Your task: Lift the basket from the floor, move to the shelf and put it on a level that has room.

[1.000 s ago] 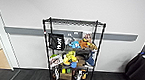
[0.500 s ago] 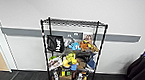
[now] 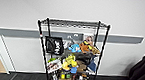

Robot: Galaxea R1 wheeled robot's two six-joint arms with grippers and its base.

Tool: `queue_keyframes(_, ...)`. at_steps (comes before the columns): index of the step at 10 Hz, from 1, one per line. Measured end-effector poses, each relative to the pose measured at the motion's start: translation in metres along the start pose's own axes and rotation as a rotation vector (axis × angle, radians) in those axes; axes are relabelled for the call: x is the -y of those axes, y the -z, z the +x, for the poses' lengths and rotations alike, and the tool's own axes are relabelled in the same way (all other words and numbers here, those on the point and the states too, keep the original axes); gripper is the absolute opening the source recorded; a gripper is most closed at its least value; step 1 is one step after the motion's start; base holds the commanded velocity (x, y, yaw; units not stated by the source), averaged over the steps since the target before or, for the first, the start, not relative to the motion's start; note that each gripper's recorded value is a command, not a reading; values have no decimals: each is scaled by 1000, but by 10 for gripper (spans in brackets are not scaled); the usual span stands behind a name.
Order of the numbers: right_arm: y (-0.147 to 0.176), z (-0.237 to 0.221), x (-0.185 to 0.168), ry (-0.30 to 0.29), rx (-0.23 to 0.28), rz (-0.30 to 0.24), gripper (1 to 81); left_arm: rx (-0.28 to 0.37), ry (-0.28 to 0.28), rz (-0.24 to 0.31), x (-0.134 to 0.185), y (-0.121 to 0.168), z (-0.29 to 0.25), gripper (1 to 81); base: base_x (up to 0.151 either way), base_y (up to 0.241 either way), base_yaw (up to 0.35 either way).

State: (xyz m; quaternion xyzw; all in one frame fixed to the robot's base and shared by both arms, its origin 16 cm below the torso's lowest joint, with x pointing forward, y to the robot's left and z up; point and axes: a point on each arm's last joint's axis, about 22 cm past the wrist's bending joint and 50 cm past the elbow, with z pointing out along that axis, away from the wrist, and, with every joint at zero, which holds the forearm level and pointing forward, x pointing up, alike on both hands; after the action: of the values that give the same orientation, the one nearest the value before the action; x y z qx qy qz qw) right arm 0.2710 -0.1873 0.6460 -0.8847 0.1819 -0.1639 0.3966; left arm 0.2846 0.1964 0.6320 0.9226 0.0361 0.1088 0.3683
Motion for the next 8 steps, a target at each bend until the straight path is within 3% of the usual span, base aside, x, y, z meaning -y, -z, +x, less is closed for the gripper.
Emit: queue_keyframes(8,0,0,0,1,0,0,10,0,0,0,0,0,0,10,117,0,0)
